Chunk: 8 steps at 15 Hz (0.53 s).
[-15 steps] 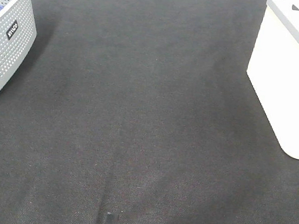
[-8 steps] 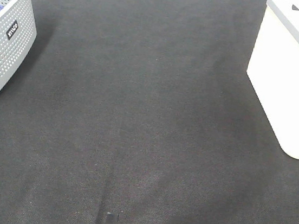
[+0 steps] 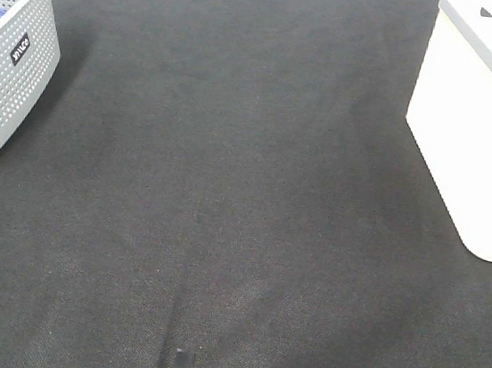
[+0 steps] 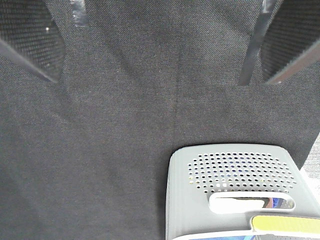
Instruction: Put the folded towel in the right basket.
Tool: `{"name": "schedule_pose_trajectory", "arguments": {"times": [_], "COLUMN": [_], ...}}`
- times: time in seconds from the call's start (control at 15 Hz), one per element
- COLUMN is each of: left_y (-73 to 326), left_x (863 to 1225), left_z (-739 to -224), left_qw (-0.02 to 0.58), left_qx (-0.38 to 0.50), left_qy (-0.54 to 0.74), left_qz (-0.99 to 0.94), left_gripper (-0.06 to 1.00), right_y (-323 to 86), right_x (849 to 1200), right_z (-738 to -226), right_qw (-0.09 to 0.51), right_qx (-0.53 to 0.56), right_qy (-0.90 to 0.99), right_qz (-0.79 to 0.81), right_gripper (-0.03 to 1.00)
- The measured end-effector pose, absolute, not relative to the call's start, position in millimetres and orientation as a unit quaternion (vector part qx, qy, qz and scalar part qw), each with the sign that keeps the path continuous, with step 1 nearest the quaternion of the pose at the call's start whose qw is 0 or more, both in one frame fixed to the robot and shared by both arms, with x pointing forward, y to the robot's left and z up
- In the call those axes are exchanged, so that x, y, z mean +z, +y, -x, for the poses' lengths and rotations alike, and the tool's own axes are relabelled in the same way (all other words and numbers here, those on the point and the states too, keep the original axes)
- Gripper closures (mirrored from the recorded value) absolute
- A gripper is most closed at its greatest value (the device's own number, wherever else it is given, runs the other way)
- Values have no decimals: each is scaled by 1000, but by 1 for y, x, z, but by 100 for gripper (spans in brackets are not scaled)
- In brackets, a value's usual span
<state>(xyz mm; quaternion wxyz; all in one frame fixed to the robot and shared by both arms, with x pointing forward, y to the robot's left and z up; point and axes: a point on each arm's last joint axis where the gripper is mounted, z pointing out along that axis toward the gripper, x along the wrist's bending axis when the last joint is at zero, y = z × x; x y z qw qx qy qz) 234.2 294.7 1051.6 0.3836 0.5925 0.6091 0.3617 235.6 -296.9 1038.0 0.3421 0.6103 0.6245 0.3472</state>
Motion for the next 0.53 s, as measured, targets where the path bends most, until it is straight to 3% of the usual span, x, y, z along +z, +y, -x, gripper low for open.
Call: {"name": "schedule_pose_trajectory", "arguments": {"times": [0.53], "left_y": [295], "left_x": [1052], "left_z": [-234], "left_qw": [384], "left_qx": [362], "left_qy": [609], "left_qz": [-592], "left_gripper": [-5], "right_y": [-297], "right_x": [1038], "right_z": [-236], "right_qw": [342], "right_qx": [347], "right_qy": [624], "right_qz": [-610], "right_gripper": [-2]}}
